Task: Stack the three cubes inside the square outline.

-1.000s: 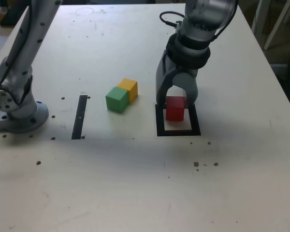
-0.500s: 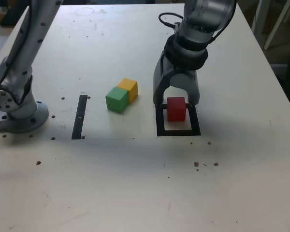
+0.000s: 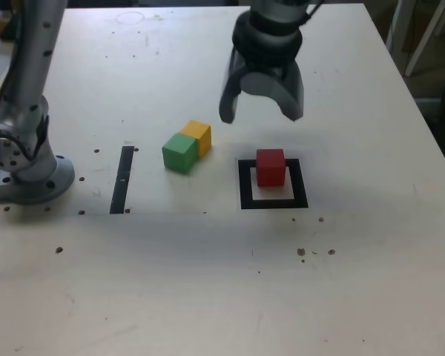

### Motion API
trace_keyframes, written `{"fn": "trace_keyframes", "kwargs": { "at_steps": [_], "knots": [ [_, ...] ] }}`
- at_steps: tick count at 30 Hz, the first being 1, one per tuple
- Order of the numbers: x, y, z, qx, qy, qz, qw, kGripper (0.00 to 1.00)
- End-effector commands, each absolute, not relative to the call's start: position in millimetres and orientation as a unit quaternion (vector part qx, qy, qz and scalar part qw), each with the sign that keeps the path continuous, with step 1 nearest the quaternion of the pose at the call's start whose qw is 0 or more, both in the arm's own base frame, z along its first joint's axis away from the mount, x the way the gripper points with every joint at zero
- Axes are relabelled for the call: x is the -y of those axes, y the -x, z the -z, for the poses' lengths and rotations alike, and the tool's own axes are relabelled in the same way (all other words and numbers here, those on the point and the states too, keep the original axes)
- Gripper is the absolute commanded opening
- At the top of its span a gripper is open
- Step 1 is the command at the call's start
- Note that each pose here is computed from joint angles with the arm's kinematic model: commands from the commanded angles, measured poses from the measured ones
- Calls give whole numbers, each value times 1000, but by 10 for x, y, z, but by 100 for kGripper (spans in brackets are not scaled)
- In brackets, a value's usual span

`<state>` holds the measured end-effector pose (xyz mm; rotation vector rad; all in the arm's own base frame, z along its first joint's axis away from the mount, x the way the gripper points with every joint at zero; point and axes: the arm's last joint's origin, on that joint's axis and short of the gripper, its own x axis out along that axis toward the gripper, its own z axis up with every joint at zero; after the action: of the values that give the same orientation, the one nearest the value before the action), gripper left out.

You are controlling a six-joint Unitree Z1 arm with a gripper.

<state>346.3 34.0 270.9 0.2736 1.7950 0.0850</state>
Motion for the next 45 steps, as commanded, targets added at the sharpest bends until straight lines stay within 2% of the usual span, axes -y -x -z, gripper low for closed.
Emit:
{"fn": "trace_keyframes", "kwargs": {
  "at_steps": [1, 6, 14, 25, 35, 41, 45],
  "knots": [
    [-379, -3330, -2733, -788, -129, -29, 601, 99],
    [-435, -3101, -2668, -812, -167, -2, 559, 99],
    [-470, -2983, -2555, -819, -221, 39, 529, 99],
    [-650, -2929, -2279, -821, -213, 52, 527, 98],
    [-642, -2918, -2116, -811, -206, 82, 541, 92],
    [-668, -2895, -2047, -814, -197, 85, 539, 82],
    [-690, -2898, -2015, -815, -192, 82, 540, 67]
  ]
}}
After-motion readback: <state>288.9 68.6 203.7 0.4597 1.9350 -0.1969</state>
